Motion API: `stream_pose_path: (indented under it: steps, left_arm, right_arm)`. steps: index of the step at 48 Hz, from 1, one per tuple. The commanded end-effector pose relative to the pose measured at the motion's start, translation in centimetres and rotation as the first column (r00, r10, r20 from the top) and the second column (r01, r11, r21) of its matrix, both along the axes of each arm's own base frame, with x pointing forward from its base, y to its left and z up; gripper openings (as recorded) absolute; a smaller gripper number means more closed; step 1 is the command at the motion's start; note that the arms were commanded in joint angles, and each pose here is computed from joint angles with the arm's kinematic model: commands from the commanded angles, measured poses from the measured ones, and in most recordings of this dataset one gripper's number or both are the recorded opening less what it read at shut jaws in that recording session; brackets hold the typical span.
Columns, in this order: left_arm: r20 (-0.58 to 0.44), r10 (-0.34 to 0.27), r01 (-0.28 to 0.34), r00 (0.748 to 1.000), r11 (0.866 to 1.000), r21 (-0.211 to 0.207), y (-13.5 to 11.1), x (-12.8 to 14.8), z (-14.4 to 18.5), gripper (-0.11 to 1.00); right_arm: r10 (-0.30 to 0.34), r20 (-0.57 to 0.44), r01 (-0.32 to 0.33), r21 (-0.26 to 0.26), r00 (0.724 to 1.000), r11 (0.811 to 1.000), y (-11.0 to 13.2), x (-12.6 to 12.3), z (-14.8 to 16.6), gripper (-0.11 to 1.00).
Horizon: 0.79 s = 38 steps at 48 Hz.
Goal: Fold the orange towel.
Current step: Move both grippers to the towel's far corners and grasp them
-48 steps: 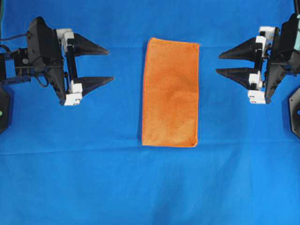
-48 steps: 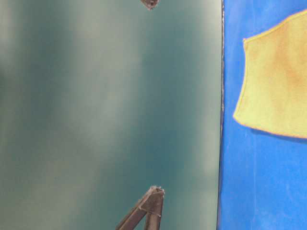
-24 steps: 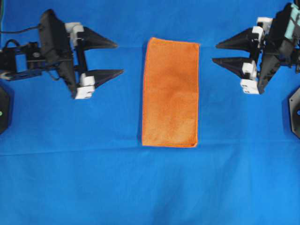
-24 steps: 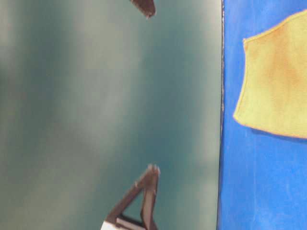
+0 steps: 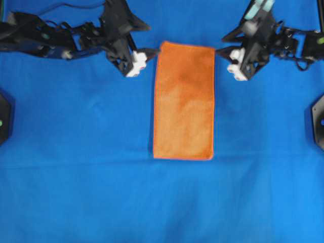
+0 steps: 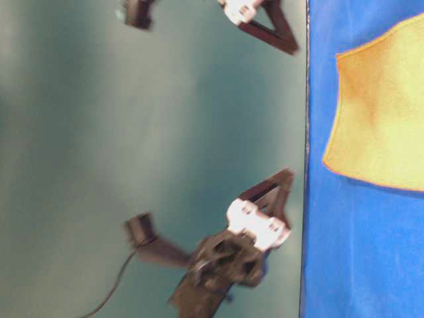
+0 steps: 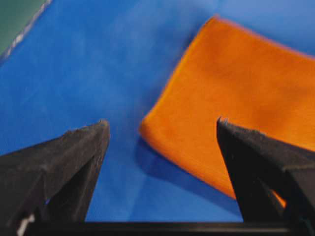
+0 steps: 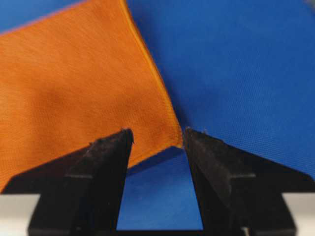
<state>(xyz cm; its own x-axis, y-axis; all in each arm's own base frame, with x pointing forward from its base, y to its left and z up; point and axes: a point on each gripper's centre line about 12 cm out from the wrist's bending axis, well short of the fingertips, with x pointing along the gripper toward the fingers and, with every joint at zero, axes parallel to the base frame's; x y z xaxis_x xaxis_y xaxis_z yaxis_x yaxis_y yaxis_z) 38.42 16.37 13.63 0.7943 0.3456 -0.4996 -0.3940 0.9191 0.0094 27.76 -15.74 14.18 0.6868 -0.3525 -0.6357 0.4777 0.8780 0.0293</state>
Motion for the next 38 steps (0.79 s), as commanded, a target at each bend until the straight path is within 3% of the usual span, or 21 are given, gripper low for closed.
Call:
stream_pose_path:
  steps: [1, 16, 31, 34, 38]
  left_arm:
    - [0.016, 0.018, -0.018, 1.0, 1.0, 0.008, 1.3, 1.0, -0.3, 0.85]
    - [-0.049, 0.058, -0.058, 0.997, 0.998, -0.018, 3.7, 1.9, -5.5, 0.85]
    - [-0.089, 0.067, -0.071, 0.994, 0.997, -0.037, 3.8, 1.1, -6.9, 0.81]
    - [-0.099, 0.064, -0.068, 0.993, 0.997, -0.041, 3.6, 1.0, -7.0, 0.76]
    - [-0.108, 0.051, -0.055, 0.993, 0.998, -0.04, 3.2, 1.1, -7.1, 0.59]
  right_arm:
    - [-0.007, 0.008, 0.007, -0.001, 1.0, 1.0, -1.1, 0.9, -0.5, 0.53]
    - [-0.016, -0.037, 0.017, 0.036, 0.999, 0.999, -2.6, 2.0, -3.8, 0.53]
    - [-0.015, -0.057, 0.018, 0.055, 0.998, 0.998, -2.8, 2.3, -5.2, 0.51]
    - [-0.012, -0.057, 0.015, 0.055, 0.998, 0.998, -2.8, 2.4, -5.2, 0.48]
    - [-0.008, -0.057, 0.012, 0.054, 0.998, 0.998, -2.7, 2.4, -5.2, 0.35]
